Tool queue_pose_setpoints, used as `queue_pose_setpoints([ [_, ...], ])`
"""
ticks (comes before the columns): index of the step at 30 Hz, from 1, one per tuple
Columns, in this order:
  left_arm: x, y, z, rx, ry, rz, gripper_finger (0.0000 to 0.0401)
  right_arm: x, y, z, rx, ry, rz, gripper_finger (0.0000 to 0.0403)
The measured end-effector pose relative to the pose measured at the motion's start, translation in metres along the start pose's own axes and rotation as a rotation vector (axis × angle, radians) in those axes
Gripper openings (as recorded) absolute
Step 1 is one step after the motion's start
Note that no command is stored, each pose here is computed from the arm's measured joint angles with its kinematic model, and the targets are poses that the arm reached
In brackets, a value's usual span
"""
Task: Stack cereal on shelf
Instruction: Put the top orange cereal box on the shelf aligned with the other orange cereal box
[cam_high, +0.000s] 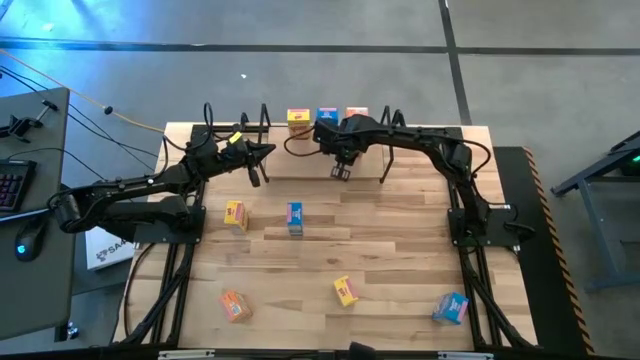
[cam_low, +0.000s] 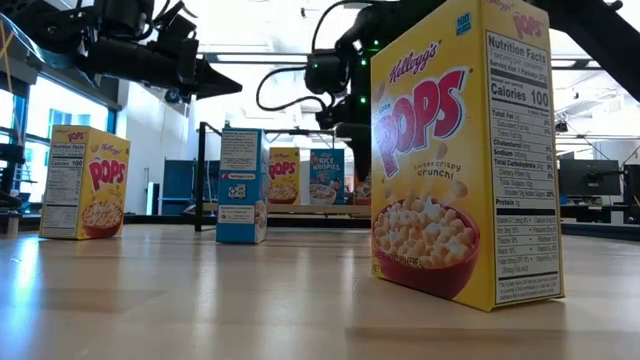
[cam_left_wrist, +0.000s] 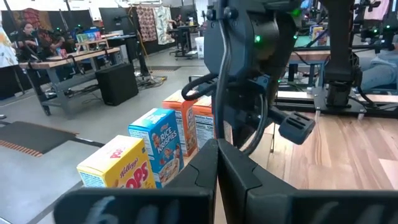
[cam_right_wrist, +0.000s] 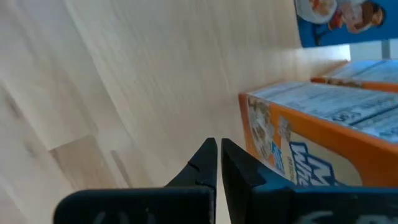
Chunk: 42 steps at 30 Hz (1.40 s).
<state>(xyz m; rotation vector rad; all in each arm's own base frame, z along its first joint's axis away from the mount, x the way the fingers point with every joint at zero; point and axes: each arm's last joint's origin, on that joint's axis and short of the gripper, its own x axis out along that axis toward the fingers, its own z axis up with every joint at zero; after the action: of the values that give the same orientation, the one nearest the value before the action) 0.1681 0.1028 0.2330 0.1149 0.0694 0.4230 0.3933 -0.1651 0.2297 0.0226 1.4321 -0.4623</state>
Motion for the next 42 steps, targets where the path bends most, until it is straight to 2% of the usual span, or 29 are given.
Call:
queue_pose_setpoints([
  [9,0.000,0.000,0.000,0.002,0.001,0.006,0.0000,0.008,-0.008,-0.002,0.010,0.011,-0.088,0.0000],
  [17,0.000,0.000,0.000,0.002,0.003,0.006,0.0000,0.009,-0.012,-0.003,0.043,0.018,-0.113,0.0000],
  [28,0.000,0.000,-0.001,0.001,0.006,0.006,0.0000,0.008,-0.015,-0.010,0.031,0.089,-0.188,0.0000],
  [39,0.000,0.000,-0.001,0.001,0.007,0.006,0.0000,0.008,-0.014,-0.010,0.024,0.096,-0.188,0.0000],
  [42,0.000,0.000,-0.001,0.001,0.008,0.006,0.0000,-0.001,-0.008,-0.014,0.002,0.105,-0.182,0.0000],
])
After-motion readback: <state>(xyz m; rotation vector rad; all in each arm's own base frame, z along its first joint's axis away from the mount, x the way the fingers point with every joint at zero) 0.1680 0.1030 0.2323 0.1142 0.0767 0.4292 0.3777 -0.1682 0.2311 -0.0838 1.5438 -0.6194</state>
